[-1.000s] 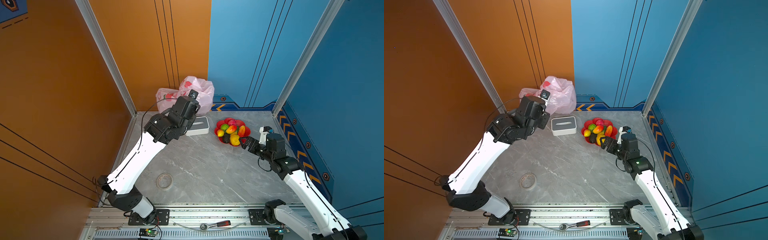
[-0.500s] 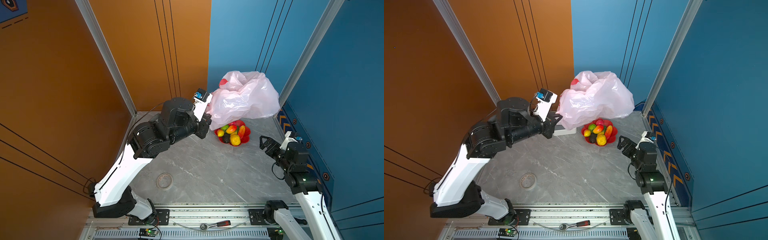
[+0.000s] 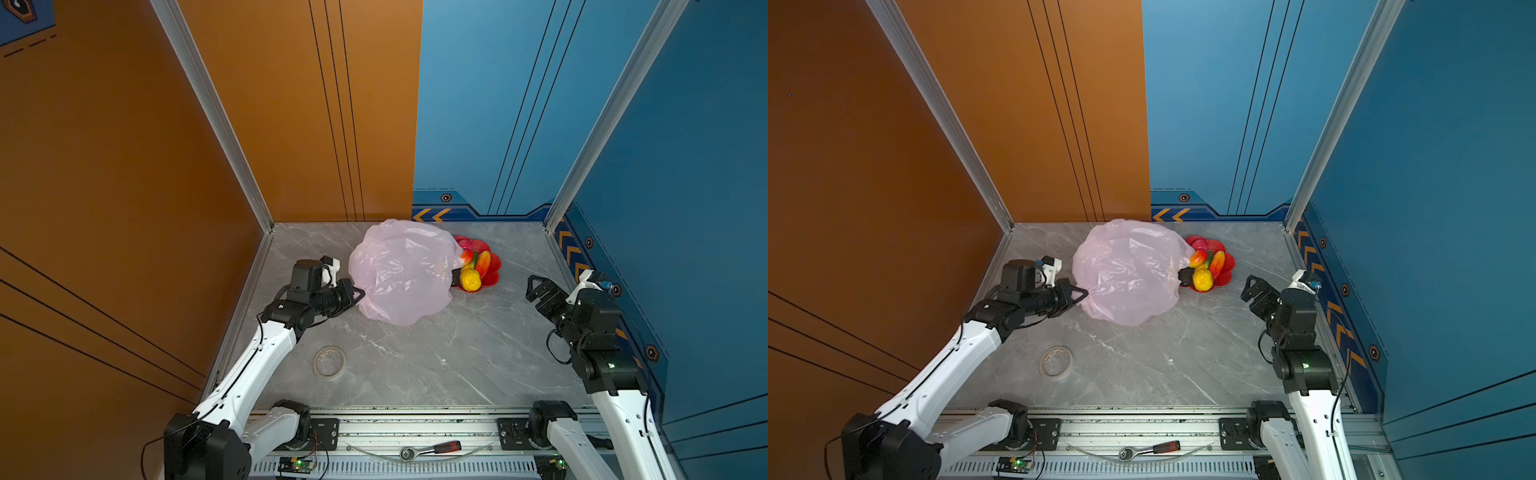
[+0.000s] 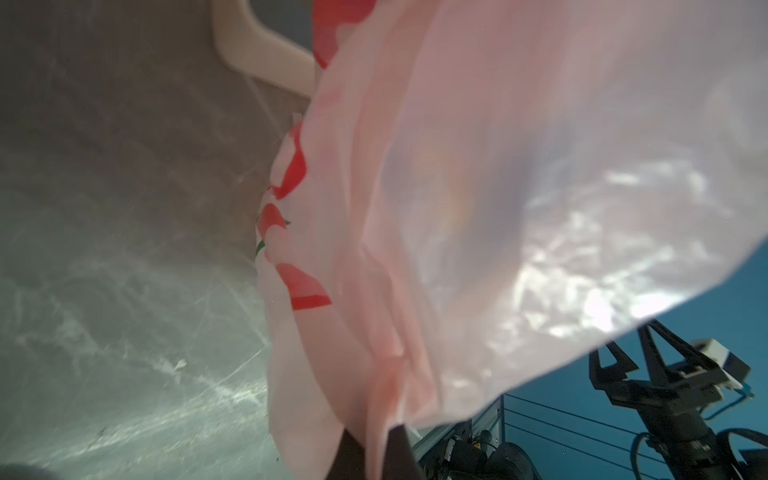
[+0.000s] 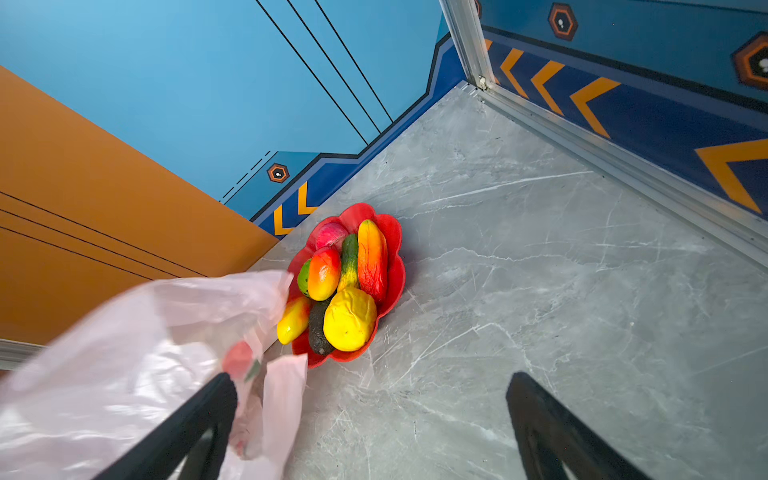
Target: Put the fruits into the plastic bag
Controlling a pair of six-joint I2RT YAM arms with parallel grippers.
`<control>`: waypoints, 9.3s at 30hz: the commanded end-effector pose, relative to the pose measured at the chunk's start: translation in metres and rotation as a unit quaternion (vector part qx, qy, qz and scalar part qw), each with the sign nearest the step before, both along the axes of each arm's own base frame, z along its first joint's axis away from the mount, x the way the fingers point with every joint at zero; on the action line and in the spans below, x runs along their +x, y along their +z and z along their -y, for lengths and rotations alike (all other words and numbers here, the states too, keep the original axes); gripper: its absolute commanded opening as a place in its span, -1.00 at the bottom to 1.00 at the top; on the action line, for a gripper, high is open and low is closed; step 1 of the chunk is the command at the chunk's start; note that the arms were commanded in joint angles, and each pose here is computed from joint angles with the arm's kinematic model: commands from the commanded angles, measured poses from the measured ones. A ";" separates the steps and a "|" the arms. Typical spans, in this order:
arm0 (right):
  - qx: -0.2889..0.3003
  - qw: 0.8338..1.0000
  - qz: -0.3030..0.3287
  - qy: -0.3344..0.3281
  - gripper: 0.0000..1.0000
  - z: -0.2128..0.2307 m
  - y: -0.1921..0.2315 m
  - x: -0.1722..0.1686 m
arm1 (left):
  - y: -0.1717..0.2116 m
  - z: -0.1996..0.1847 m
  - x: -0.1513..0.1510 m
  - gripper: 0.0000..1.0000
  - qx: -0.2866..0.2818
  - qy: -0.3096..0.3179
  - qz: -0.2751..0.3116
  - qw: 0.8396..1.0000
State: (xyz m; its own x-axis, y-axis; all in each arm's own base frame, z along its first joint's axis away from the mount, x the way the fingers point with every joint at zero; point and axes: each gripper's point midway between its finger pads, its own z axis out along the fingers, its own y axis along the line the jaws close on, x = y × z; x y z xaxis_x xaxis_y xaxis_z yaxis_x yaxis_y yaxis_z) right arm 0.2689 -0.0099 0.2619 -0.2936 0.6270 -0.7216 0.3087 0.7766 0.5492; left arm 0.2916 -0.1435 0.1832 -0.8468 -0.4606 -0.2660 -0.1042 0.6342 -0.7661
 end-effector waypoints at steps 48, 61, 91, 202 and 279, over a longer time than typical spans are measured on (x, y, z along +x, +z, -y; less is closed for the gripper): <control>0.070 0.967 -0.145 0.198 1.00 -0.100 -0.088 0.018 | 0.082 0.072 0.202 0.96 0.486 -0.260 0.182 0.814; 0.065 0.956 -0.178 0.224 1.00 -0.119 -0.102 0.020 | 0.040 0.092 0.240 0.96 0.526 -0.304 0.213 0.765; 0.134 0.924 -0.270 0.236 1.00 -0.199 -0.159 0.012 | 0.026 0.114 0.230 -1.00 0.487 -0.322 0.221 0.781; -0.108 0.831 -0.118 0.533 -1.00 -0.329 0.046 -0.043 | 0.143 -0.124 -0.051 0.56 0.386 0.044 0.101 0.916; -0.050 0.877 0.169 0.448 -1.00 -0.235 0.149 -0.042 | 0.213 -0.055 -0.096 -1.00 0.223 0.048 0.329 0.916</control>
